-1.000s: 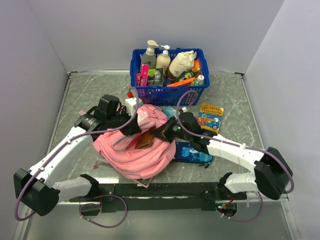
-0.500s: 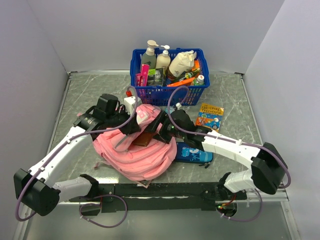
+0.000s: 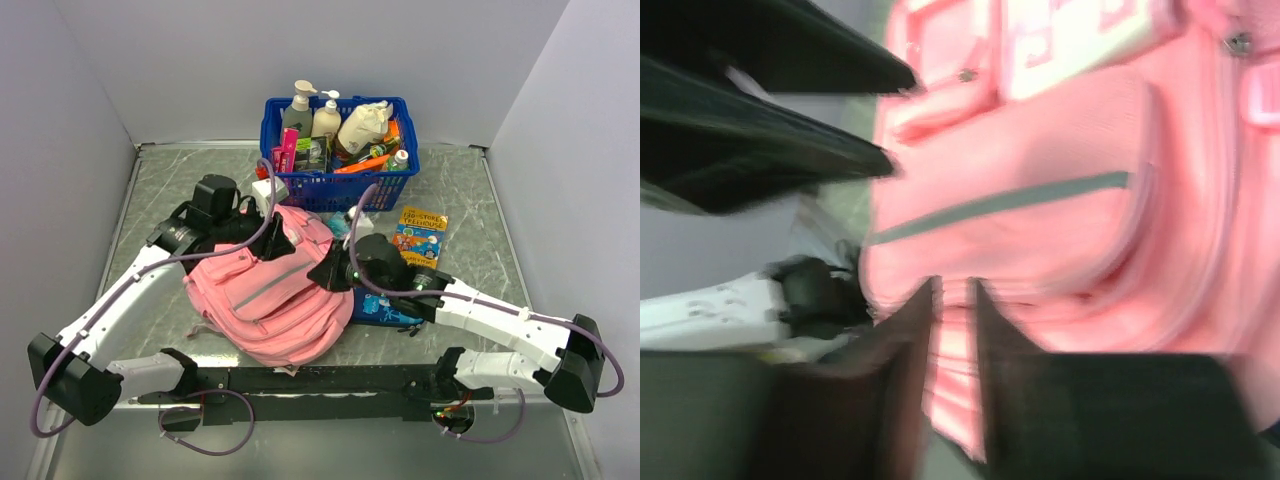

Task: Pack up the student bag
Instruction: Place the personal item in the student bag, then zip the student bag at the center of the board.

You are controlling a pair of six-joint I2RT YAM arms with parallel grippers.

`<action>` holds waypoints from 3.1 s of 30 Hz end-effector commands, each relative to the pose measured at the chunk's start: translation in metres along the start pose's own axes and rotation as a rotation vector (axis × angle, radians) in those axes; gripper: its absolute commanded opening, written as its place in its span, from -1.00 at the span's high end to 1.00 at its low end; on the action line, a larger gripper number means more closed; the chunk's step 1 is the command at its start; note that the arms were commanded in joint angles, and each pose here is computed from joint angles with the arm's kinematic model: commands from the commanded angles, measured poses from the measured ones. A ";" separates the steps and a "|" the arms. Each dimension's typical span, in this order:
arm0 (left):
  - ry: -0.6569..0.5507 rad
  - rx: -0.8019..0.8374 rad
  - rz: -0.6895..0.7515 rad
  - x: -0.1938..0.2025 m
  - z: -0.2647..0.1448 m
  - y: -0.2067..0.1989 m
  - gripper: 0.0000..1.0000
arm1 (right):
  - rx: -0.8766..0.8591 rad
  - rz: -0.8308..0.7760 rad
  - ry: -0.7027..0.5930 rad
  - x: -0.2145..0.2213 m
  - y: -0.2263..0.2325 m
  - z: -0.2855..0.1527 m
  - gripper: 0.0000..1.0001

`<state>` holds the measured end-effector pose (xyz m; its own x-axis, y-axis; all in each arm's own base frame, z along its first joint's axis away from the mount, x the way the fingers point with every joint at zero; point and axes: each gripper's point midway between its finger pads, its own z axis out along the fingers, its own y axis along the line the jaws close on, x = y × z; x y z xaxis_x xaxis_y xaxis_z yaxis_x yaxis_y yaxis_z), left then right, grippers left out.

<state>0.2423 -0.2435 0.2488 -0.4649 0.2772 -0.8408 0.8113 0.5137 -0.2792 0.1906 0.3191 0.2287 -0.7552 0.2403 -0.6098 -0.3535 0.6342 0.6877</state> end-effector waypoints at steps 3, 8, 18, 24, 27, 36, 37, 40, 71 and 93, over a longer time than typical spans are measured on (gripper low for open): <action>-0.057 0.092 0.155 -0.029 -0.021 -0.022 -0.14 | 0.050 -0.383 -0.017 0.016 0.011 -0.013 0.45; 0.092 0.131 0.358 0.023 -0.055 -0.015 -0.27 | -0.051 -0.554 0.043 0.042 0.047 -0.021 -0.27; 0.160 0.074 0.339 0.082 -0.100 0.047 -0.29 | -0.077 -0.738 0.166 0.109 0.070 0.020 -0.23; 0.128 0.089 0.201 0.080 -0.116 0.070 -0.28 | -0.008 -0.822 0.180 0.124 0.063 0.045 -0.18; 0.111 0.092 0.233 0.083 -0.116 0.069 -0.30 | -0.010 -0.823 0.175 0.126 0.064 0.050 -0.16; 0.067 0.032 0.237 0.075 -0.119 0.064 -0.33 | 0.002 -0.831 0.218 0.142 0.061 0.066 0.05; 0.063 0.027 0.239 0.075 -0.118 0.065 -0.33 | 0.011 -0.832 0.228 0.144 0.058 0.066 0.08; 0.055 0.020 0.245 0.077 -0.118 0.063 -0.34 | 0.026 -0.824 0.239 0.147 0.052 0.062 0.15; 0.178 0.344 0.462 0.130 -0.062 -0.022 -0.46 | -0.037 -0.528 0.222 0.107 0.027 0.035 1.00; 0.364 0.413 0.480 0.169 -0.028 -0.029 0.26 | -0.070 -0.468 0.222 0.078 0.024 0.036 1.00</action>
<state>0.1271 -0.1907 0.1407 -0.1027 0.6444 -0.7577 0.9847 -0.0416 -0.1689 0.1158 0.3730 0.1401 -0.6431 -0.3541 -0.6790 -0.7175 0.5886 0.3726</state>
